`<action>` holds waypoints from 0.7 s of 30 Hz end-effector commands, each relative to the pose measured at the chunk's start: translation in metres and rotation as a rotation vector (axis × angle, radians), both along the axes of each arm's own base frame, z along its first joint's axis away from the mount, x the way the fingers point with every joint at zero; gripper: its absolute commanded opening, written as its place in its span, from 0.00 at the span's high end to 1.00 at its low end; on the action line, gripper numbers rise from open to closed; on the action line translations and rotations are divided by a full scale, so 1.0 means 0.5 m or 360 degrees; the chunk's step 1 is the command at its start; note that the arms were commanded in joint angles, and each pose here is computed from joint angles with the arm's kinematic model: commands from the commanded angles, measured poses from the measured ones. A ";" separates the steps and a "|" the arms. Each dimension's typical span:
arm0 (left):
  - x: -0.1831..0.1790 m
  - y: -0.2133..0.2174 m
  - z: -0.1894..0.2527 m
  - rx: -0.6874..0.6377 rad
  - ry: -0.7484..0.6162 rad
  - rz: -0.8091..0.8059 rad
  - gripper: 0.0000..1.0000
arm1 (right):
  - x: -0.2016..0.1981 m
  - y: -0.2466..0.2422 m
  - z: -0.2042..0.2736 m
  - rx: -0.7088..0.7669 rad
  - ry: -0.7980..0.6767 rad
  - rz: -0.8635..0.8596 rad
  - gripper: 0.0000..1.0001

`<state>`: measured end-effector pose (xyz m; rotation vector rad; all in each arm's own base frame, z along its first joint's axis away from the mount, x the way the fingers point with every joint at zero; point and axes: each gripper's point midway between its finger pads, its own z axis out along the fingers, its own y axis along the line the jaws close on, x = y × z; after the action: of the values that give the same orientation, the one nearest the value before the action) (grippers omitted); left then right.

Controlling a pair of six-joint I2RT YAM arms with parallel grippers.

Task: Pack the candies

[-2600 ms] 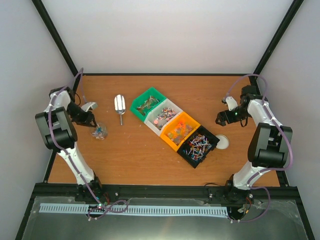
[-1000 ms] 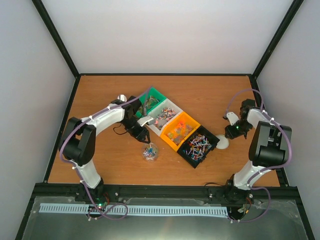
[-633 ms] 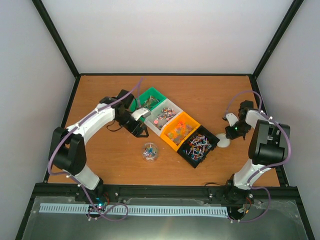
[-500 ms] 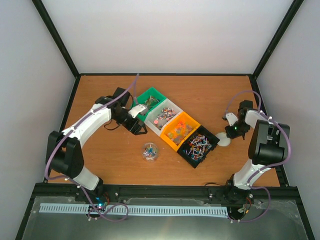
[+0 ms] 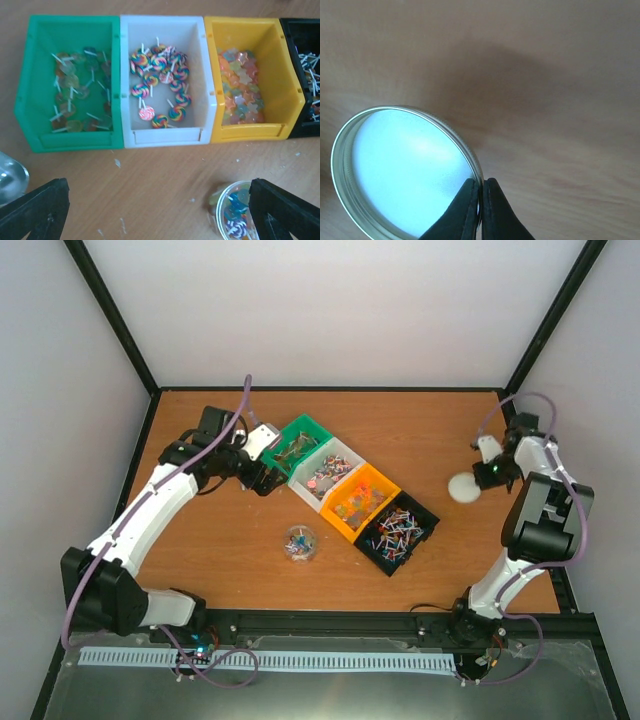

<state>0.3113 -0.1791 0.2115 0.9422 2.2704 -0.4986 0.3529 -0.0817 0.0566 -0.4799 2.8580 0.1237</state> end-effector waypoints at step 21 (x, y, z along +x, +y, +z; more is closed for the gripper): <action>-0.146 -0.148 0.139 0.0271 -0.1178 -0.1297 0.19 | -0.072 0.563 0.322 0.1373 0.0138 0.0759 0.97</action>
<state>0.2555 -0.2341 0.2719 1.6346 1.4768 -0.3117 0.3501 0.1589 0.2107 -0.8636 2.4012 1.1393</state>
